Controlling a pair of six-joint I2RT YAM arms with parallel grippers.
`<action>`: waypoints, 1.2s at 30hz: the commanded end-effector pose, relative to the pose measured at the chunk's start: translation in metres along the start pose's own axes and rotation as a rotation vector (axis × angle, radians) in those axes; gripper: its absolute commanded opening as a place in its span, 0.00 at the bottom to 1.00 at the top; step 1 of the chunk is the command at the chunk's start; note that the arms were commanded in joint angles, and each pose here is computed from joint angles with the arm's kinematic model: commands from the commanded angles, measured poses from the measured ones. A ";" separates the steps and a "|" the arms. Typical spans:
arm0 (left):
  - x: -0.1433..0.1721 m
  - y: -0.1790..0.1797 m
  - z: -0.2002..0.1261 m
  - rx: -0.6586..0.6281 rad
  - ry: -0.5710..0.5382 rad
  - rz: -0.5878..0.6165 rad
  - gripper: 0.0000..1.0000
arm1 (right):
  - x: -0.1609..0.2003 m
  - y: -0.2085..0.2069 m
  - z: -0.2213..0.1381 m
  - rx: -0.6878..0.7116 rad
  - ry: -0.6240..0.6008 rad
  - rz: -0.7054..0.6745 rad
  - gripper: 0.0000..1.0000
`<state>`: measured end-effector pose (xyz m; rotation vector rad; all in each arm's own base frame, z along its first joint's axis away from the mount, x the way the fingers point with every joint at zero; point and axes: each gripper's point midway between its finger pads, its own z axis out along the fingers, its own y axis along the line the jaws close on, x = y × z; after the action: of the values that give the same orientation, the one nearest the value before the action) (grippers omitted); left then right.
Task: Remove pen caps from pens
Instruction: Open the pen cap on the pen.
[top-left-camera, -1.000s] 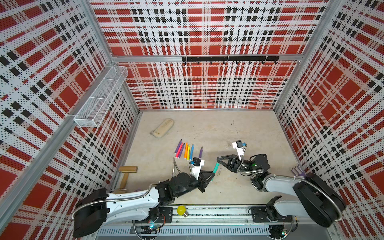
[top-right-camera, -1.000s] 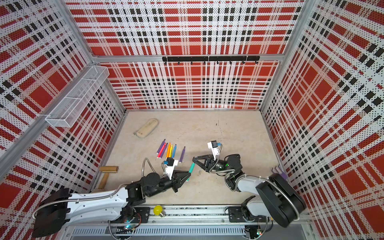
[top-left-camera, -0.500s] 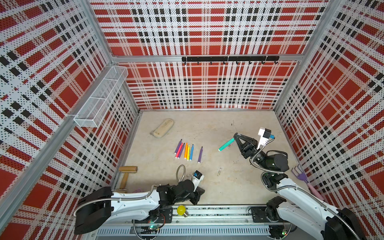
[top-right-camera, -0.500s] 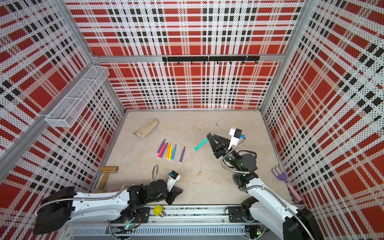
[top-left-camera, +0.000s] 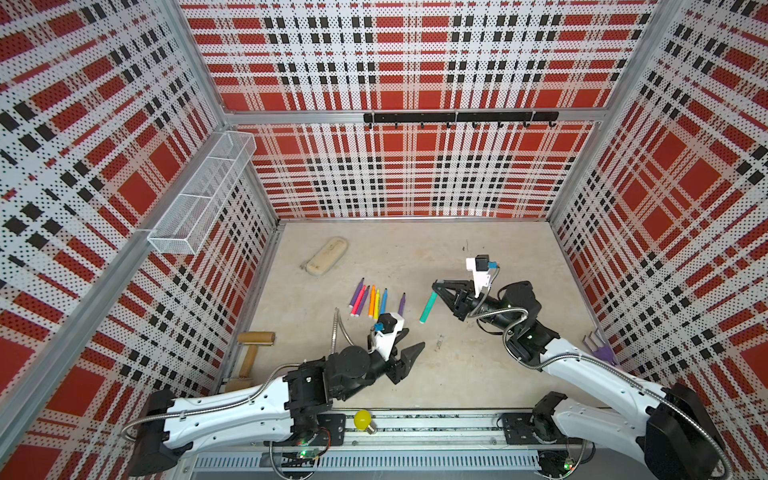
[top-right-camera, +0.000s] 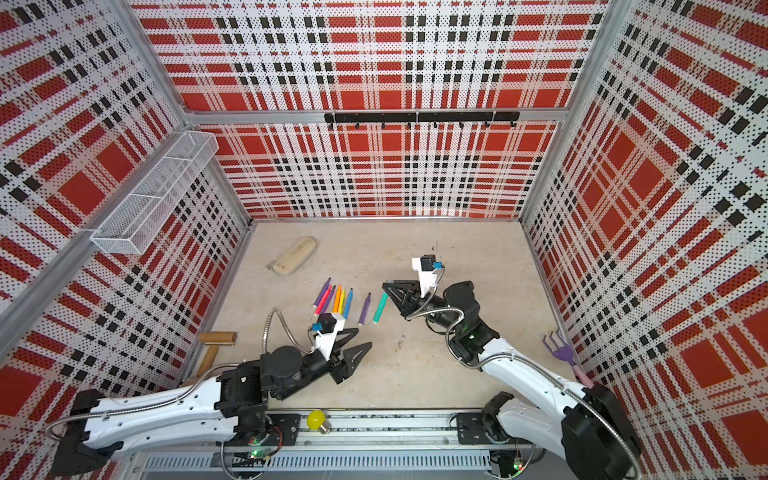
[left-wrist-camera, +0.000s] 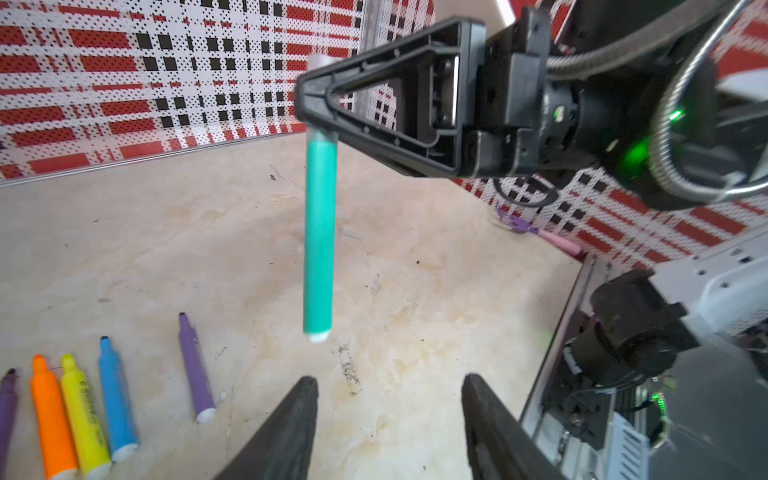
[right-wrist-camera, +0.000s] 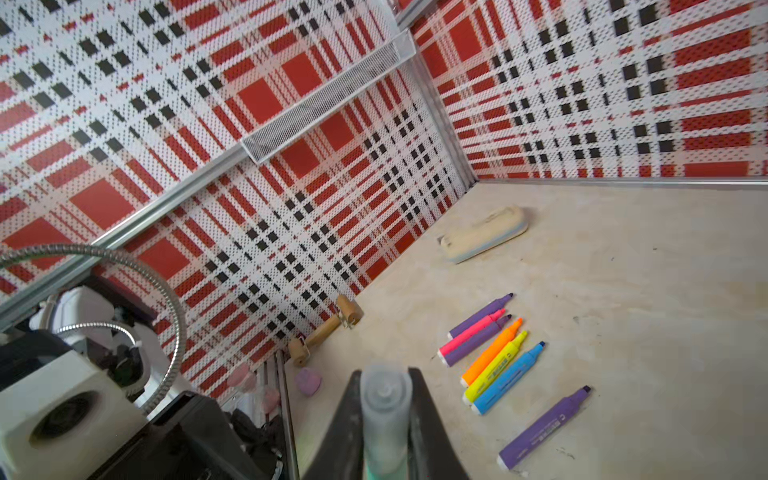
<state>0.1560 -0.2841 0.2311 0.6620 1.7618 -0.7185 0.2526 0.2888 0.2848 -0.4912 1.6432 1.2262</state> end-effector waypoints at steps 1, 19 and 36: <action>-0.012 0.018 0.005 -0.113 -0.019 0.081 0.61 | 0.000 0.014 0.005 -0.054 0.029 -0.052 0.00; -0.018 0.032 0.031 -0.085 -0.032 -0.011 0.63 | 0.013 0.039 0.012 -0.184 0.083 -0.047 0.00; 0.018 0.032 0.051 -0.064 0.072 -0.084 0.00 | -0.001 0.031 0.005 -0.114 0.003 -0.046 0.00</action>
<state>0.2065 -0.2964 0.2022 0.5998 1.8619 -0.6646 0.2267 0.3135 0.2757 -0.6526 1.6551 1.3188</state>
